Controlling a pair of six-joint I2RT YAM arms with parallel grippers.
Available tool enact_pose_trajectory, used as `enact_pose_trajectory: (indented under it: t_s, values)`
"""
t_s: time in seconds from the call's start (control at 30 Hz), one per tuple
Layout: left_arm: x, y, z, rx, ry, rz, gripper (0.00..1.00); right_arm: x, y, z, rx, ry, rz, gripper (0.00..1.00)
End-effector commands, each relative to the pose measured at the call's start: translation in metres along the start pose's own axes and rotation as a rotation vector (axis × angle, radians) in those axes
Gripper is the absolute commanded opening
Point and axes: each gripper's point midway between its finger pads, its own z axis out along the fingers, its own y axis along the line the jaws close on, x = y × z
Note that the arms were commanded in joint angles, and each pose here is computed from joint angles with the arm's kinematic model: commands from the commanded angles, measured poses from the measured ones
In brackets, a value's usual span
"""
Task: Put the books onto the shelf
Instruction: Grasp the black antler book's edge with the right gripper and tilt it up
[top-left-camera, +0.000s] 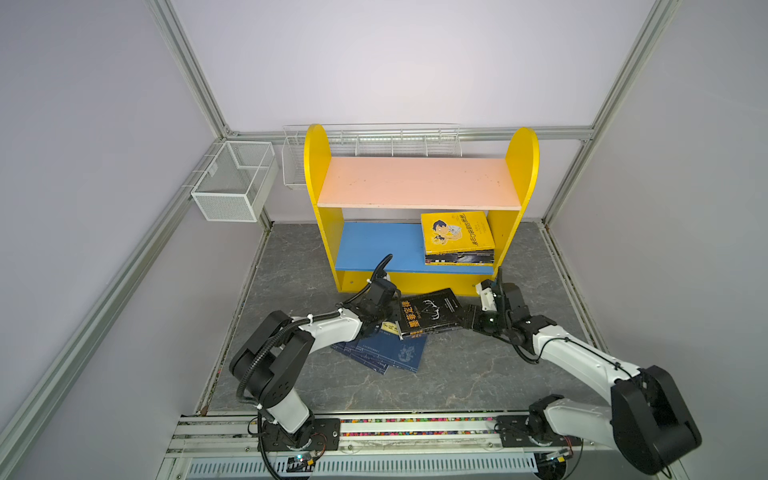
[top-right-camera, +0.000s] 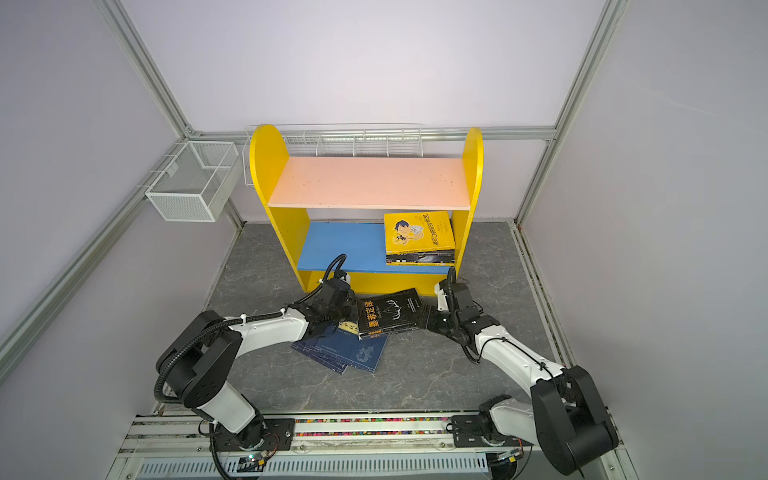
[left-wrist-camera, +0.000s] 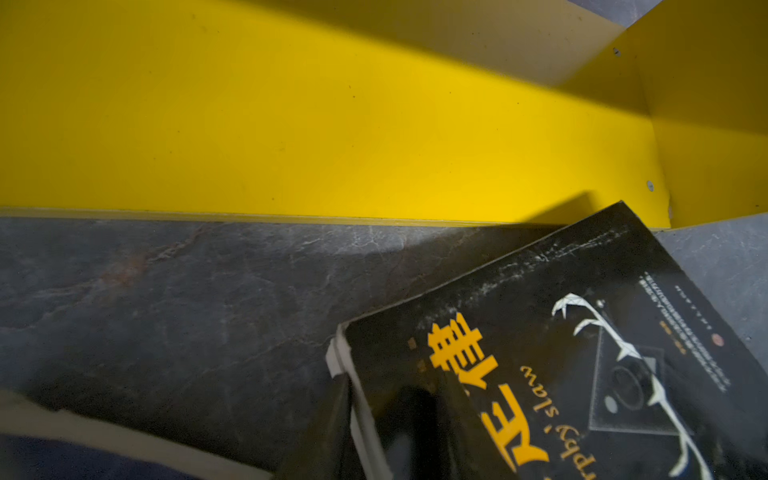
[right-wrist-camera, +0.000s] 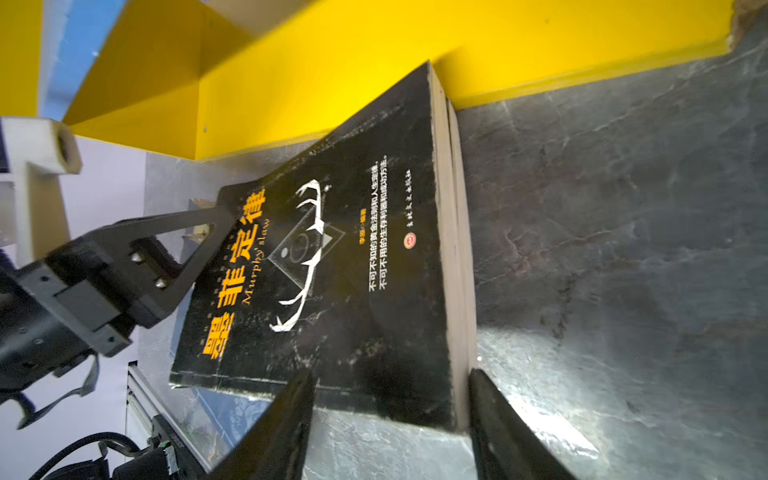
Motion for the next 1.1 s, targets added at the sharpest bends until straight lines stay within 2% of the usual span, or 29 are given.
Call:
enact_pose_trajectory:
  t_s: [0.0,0.17,0.37,0.6,0.73,1.07]
  values:
    - [0.019,-0.027,0.004,0.1,0.074,0.031,0.33,-0.022,0.045,-0.011,-0.174,-0.062,-0.038,0.59]
    - [0.016,-0.032,0.001,0.12,0.063,0.035,0.32,-0.029,0.049,-0.016,-0.178,-0.095,-0.03,0.58]
    - [0.015,-0.035,-0.002,0.134,0.061,0.037,0.32,-0.033,0.037,-0.022,-0.095,-0.129,-0.048,0.58]
    - [0.016,-0.043,-0.002,0.183,0.056,0.039,0.32,-0.028,0.052,-0.016,-0.199,-0.116,-0.041,0.54]
    - [0.014,-0.049,-0.005,0.215,0.046,0.042,0.32,-0.03,0.057,-0.011,-0.242,-0.127,-0.017,0.45]
    - [0.009,-0.05,-0.014,0.234,0.006,0.029,0.33,-0.027,0.048,-0.003,-0.209,-0.131,0.006,0.17]
